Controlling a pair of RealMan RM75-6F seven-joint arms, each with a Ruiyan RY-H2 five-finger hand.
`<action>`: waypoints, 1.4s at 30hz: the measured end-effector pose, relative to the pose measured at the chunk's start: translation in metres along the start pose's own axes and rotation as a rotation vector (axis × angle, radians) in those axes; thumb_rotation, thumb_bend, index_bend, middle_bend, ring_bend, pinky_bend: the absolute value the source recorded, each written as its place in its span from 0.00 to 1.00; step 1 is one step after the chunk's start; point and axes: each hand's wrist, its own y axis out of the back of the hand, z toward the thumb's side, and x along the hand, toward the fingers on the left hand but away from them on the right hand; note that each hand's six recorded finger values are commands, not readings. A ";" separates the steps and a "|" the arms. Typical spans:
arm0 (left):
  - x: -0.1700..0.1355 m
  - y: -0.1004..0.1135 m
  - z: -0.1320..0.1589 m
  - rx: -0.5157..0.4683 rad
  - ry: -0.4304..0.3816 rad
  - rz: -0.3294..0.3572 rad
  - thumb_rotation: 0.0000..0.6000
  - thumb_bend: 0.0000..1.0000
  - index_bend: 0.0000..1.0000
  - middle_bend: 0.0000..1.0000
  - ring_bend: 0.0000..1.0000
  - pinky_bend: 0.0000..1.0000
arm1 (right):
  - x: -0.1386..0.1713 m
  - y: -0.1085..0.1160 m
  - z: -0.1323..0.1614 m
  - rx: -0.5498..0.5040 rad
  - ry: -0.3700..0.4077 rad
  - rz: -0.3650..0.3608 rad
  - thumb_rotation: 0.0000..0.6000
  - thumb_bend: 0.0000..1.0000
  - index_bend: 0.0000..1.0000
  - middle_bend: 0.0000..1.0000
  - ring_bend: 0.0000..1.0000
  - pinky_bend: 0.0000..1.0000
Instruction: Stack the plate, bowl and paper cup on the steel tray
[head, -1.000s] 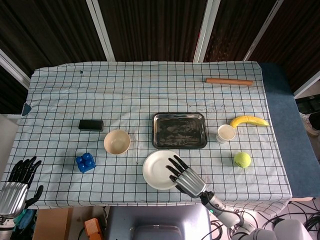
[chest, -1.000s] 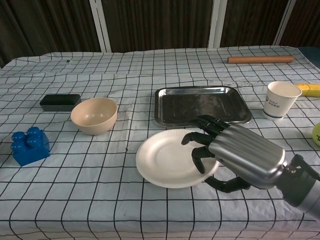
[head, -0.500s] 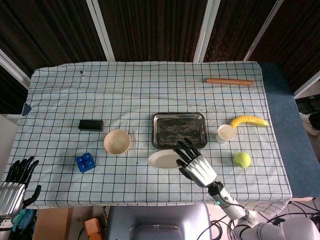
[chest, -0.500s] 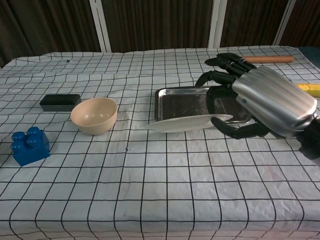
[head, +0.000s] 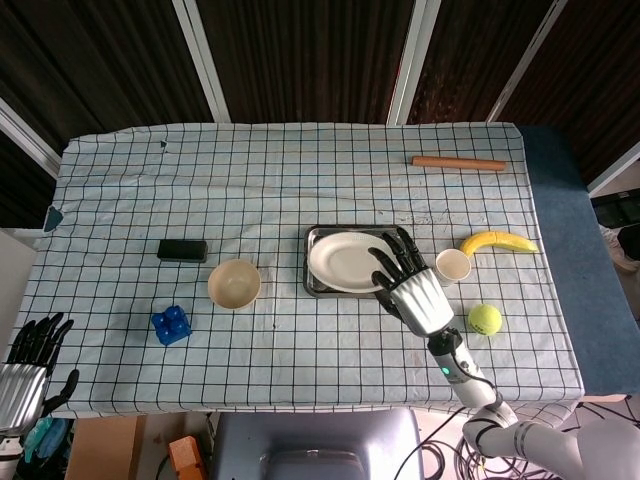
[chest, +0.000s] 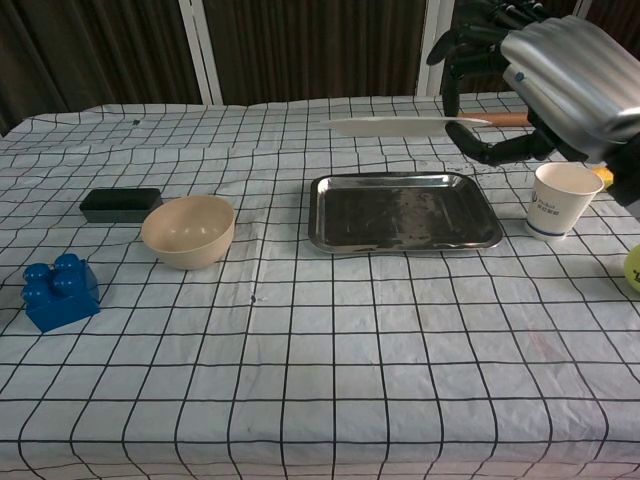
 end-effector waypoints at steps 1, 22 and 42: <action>0.000 0.000 0.000 0.000 0.000 -0.002 1.00 0.41 0.00 0.00 0.00 0.00 | -0.002 -0.002 -0.003 0.012 -0.006 0.005 1.00 0.46 0.71 0.26 0.07 0.07; 0.010 -0.007 -0.004 0.015 0.017 -0.045 1.00 0.41 0.00 0.00 0.00 0.00 | -0.048 -0.101 -0.017 0.194 -0.074 0.243 1.00 0.46 0.67 0.26 0.07 0.04; 0.012 -0.009 0.002 0.017 0.001 -0.051 1.00 0.41 0.00 0.00 0.00 0.00 | 0.005 -0.114 0.002 0.315 0.081 0.301 1.00 0.46 0.50 0.25 0.07 0.00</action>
